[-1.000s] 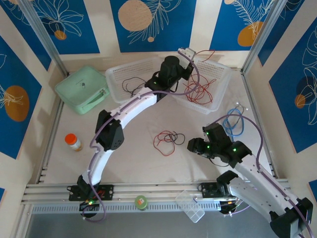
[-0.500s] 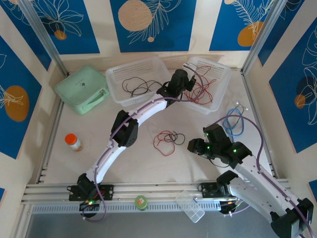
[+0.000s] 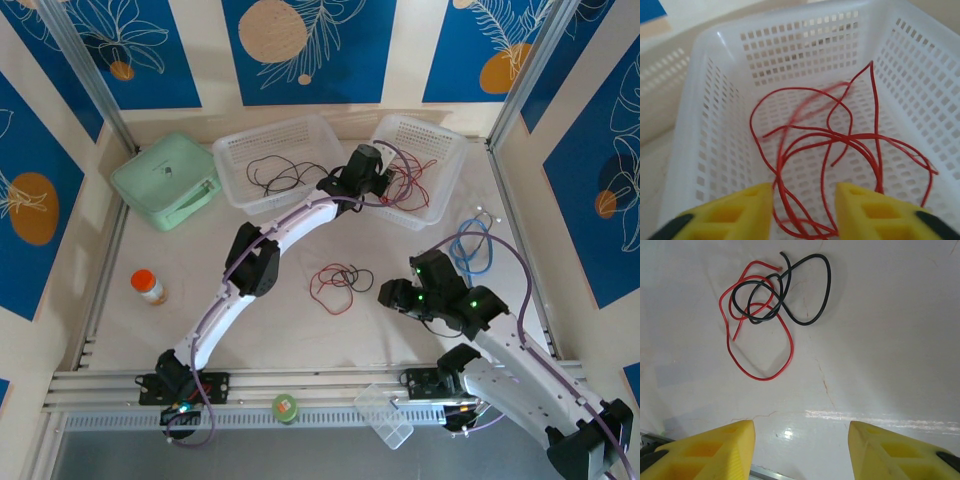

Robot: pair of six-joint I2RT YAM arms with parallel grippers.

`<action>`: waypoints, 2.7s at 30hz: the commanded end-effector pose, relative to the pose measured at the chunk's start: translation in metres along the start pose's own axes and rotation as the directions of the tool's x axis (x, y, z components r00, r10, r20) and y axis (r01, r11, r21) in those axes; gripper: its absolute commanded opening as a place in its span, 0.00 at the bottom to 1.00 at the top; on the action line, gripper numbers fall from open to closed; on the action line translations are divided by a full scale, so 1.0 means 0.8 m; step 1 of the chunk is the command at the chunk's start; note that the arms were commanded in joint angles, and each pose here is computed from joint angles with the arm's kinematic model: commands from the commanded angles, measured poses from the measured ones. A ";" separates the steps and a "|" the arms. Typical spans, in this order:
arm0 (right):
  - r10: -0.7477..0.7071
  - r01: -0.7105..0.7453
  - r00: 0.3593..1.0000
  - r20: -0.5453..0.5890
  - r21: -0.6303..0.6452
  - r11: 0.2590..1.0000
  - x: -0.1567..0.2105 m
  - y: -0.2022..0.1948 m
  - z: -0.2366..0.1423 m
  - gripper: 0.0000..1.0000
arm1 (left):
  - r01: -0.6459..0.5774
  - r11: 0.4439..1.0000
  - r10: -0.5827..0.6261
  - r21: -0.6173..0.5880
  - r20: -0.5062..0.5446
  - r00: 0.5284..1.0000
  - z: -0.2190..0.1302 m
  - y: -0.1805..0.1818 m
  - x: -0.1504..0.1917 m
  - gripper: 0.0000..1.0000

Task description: Untangle the cables

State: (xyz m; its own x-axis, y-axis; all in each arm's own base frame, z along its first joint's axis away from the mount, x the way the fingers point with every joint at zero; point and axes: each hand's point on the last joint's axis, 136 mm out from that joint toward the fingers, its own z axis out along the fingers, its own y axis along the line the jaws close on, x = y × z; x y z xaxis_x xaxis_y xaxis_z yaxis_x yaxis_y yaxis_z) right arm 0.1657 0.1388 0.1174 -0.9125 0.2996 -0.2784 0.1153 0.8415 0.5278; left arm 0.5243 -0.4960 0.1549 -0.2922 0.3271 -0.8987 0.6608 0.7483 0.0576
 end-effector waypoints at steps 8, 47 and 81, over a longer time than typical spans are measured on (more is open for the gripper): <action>0.064 -0.055 0.993 -0.096 0.097 0.994 0.012 0.007 0.036 0.55 | -0.055 0.996 0.045 0.075 0.137 0.990 -0.129 -0.023 -0.146 0.98; 0.168 -0.123 0.984 -0.051 0.477 0.870 -0.051 -0.024 0.170 0.10 | 0.155 0.984 -0.179 -0.091 -0.401 0.899 -0.443 0.018 0.147 1.00; -0.089 0.071 0.991 0.101 0.168 0.983 -0.123 0.061 -0.027 0.00 | 0.228 0.964 -0.180 0.136 -0.295 0.938 -0.362 -0.045 0.213 0.85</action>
State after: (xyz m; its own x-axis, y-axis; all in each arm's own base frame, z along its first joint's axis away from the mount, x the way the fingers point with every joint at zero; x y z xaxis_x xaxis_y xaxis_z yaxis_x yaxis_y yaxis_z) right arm 0.2599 0.1421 0.1779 -0.8641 0.2935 -0.4088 0.1456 0.9234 0.3552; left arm 0.2587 -0.2905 0.1010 -0.6473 0.3672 -0.6680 0.6193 0.7643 -0.1798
